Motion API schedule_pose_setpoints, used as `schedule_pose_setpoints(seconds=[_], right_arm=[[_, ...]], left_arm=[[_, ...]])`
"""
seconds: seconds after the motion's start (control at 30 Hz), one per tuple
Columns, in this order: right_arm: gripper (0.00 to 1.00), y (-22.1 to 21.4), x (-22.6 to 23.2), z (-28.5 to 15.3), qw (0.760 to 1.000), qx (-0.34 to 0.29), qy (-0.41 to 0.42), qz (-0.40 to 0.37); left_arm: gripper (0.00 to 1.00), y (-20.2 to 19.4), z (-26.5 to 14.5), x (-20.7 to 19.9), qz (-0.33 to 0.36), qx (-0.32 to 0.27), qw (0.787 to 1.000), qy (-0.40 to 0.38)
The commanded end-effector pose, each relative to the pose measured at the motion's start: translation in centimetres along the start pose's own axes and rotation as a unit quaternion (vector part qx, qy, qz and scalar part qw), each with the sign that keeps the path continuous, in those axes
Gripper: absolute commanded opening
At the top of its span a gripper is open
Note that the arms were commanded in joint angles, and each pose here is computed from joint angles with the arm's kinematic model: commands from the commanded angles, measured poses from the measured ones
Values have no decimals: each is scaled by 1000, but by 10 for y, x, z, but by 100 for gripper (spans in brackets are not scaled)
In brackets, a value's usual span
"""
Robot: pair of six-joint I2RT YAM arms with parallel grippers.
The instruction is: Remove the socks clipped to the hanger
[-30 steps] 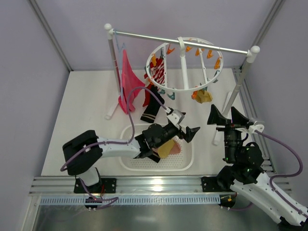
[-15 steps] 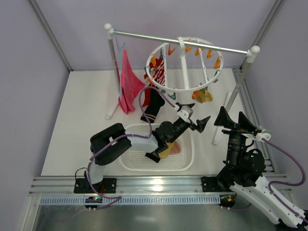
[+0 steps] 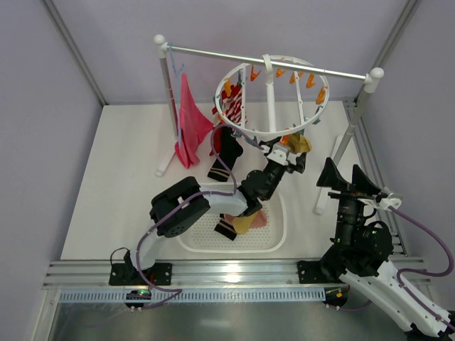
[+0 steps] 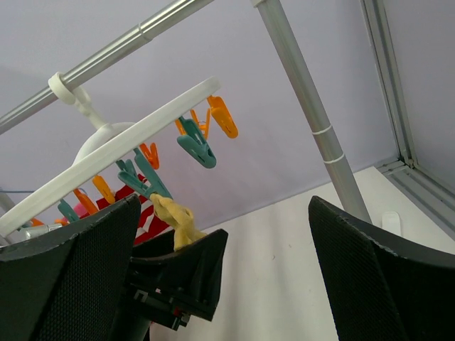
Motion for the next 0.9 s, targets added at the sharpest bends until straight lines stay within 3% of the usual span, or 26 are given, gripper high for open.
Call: schedule_pose_setpoints(seconds=[0.0, 0.07, 0.1, 0.17, 0.2, 0.3, 0.4, 0.87], right_arm=[[100, 5, 1, 1, 1000, -13, 3, 17], [100, 5, 2, 2, 1000, -12, 2, 15], [100, 5, 2, 2, 1000, -12, 3, 16], [100, 4, 4, 3, 1000, -9, 4, 12], [99, 4, 4, 4, 1000, -8, 6, 10], [100, 3, 7, 5, 1000, -5, 11, 5], [100, 5, 12, 7, 999, -4, 32, 2], [100, -6, 59, 42, 992, 36, 82, -86]], left_arm=[[89, 20, 14, 1, -10, -66, 998, 20], [76, 18, 15, 3, -6, -66, 998, 21], [63, 19, 16, 3, -6, -67, 998, 21], [49, 16, 17, 4, -8, -65, 998, 22], [37, 16, 17, 4, -9, -66, 998, 21], [13, 18, 14, 5, -14, -70, 997, 18], [0, 20, 6, 8, -20, -73, 997, 15], [0, 32, -23, 15, -26, -71, 997, -20]])
Point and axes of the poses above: each gripper's point midway between its finger pads, its own z axis out along the fingers, its own x axis along the line the jaws close on, y = z × x, the point moved 10 cm from there along -z, back along the fingers, and after that the axes turned 14 degrees about -z, right-handed, at the moved point
